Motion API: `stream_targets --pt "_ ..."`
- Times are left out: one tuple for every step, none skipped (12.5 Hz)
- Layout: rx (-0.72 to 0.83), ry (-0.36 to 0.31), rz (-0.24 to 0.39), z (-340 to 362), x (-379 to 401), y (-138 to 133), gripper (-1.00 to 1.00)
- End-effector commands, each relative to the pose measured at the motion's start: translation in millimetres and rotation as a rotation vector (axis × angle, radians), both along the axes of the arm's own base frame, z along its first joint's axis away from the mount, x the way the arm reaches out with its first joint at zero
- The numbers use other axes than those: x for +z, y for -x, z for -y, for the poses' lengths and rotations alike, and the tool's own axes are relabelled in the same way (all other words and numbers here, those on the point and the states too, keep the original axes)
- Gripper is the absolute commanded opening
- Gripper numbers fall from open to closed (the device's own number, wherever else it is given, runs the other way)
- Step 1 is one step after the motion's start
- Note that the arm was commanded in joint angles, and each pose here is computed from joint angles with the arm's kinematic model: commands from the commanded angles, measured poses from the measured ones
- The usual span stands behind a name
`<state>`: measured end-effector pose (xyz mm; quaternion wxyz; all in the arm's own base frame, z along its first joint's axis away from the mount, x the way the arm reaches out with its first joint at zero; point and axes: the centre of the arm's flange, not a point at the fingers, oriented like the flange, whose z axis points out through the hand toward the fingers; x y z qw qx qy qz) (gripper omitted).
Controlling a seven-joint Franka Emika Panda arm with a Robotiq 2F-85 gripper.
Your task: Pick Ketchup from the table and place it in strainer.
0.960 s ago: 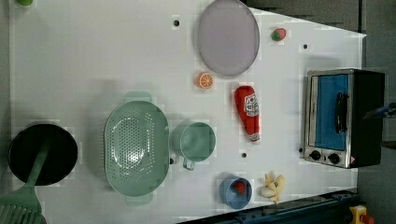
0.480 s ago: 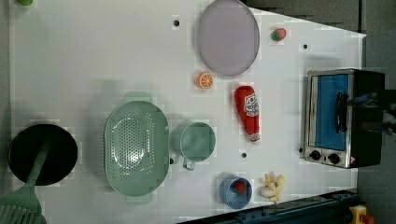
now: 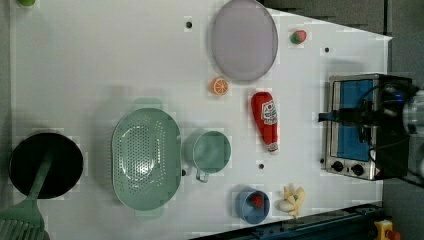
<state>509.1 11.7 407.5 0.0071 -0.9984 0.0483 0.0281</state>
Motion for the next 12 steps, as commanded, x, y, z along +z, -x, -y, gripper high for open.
stream_targets --pt "0.268 -0.012 0.024 7.5 -31.3 4.8 1.00" --pt "0.281 -0.013 0.029 6.5 -47.2 5.1 1.00" --pt "0.281 -0.015 0.027 6.3 -64.0 5.9 1.00" --pt "0.284 -0.016 0.019 6.3 -80.8 6.5 1.00" --pt "0.293 -0.012 0.011 6.3 -97.1 5.6 1.00" --pt "0.317 0.004 0.003 6.7 -112.4 3.4 1.00" --pt "0.343 0.019 -0.003 6.4 -127.0 1.7 1.00" --pt "0.352 0.020 -0.006 5.5 -140.6 0.4 1.00" --pt "0.353 0.014 -0.009 4.8 -153.7 -0.3 1.00" --pt "0.353 0.008 -0.018 4.4 -166.3 0.2 1.00" --pt "0.352 0.002 -0.023 4.1 -178.0 0.7 1.00" --pt "0.351 -0.003 -0.029 3.7 -189.2 2.0 1.00"
